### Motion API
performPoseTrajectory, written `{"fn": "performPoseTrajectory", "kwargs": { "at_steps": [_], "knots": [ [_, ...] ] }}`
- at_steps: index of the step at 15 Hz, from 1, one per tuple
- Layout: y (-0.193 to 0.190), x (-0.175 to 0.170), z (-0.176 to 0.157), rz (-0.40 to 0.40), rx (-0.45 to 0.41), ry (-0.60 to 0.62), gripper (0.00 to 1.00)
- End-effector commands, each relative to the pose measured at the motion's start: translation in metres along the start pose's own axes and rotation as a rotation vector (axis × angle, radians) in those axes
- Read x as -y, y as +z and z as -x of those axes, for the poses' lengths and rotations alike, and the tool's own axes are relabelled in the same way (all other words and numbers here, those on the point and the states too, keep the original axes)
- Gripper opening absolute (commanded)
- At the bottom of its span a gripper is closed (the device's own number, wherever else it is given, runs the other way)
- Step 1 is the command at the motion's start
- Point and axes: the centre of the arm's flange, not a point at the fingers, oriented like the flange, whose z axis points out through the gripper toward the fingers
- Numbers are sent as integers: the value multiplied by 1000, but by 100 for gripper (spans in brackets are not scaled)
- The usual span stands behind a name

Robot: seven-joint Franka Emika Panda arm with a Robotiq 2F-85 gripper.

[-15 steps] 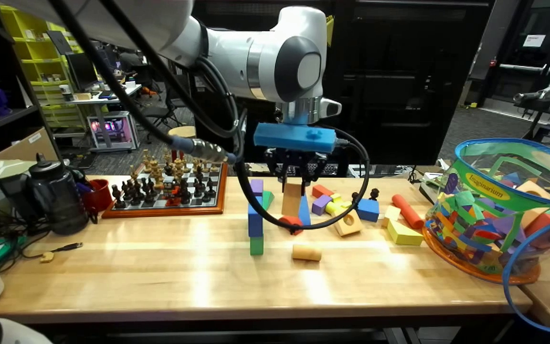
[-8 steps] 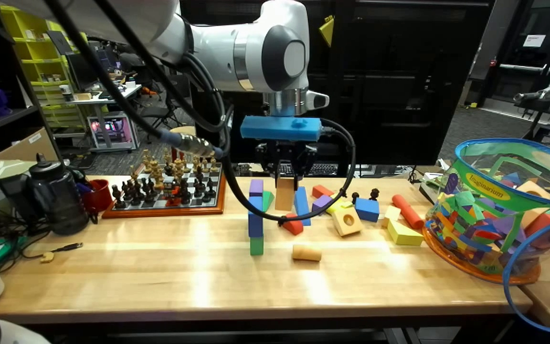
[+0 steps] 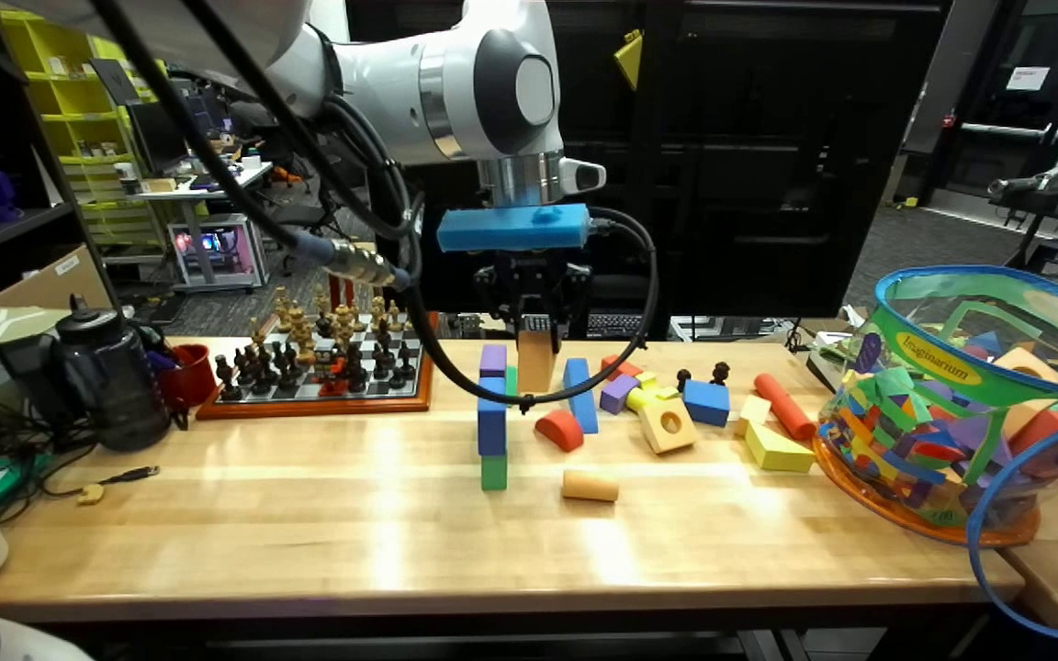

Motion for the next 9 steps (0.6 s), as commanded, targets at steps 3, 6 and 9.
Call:
{"fn": "performPoseTrajectory", "kwargs": {
  "at_steps": [3, 6, 9],
  "knots": [
    [-7, 21, -1, 68, 14, -14, 16],
    [-8, 30, -2, 93, 14, -27, 16],
    [-10, 40, -5, 115, 13, -43, 16]
  ]
}}
